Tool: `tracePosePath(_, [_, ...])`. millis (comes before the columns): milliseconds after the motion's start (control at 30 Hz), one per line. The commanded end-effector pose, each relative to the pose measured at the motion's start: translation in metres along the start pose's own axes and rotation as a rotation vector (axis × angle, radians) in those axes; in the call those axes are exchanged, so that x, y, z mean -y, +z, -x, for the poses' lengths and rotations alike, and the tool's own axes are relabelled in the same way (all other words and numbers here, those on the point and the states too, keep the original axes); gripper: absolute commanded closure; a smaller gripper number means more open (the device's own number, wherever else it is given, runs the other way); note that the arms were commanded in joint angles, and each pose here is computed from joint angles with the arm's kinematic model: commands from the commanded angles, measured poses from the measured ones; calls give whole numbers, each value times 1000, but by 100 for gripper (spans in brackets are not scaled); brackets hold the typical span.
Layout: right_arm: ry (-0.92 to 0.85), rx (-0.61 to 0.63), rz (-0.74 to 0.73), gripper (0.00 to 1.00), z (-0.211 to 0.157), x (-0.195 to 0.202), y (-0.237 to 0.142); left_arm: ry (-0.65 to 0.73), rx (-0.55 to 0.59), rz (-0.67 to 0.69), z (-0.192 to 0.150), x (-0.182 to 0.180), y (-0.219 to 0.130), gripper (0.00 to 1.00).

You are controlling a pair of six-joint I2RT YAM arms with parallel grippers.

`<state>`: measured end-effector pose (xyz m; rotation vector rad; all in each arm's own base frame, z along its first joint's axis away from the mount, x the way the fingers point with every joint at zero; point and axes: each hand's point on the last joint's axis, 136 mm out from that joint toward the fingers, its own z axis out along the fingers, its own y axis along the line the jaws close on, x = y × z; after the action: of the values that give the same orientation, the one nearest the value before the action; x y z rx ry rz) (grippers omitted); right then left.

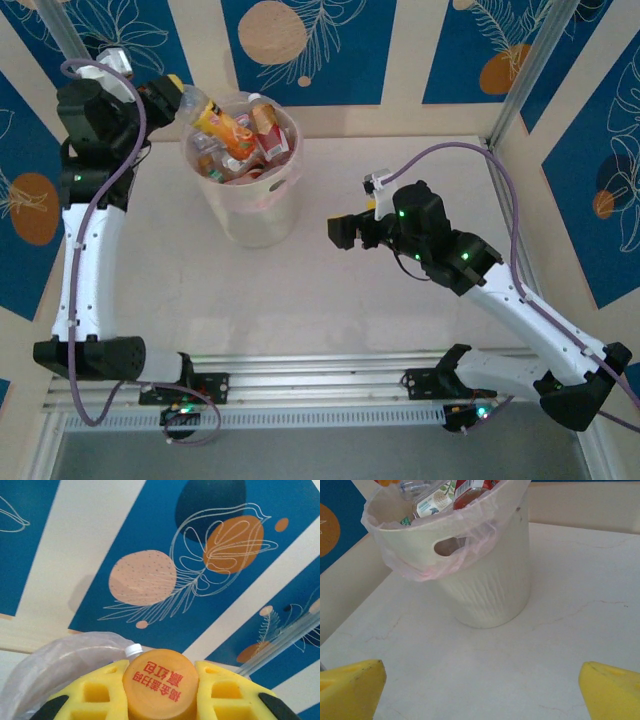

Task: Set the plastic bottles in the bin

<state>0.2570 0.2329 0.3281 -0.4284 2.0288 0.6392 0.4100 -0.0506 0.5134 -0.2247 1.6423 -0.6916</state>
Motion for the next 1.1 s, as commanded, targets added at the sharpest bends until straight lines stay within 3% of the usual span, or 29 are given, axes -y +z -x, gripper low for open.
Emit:
tracePosePath(0, [12,-1,-16,1,-3,3,0,22,18,24,4,-8,-3,100])
tracePosePath(400, [13,-11,-10,1,-5,1,5,104,-120,59,-30,-27,11,100])
tracePosePath(733, [16,-20,-10,1,-6,1,8,86,-275,64,-71,-47,38,100])
tracePosePath(933, [17,-23,-15,1,-7,2,9,65,-347,81,-92,-60,49,95])
tracePosePath(1067, [19,-27,-19,1,-9,3,11,82,-363,12,-99,-50,53,90])
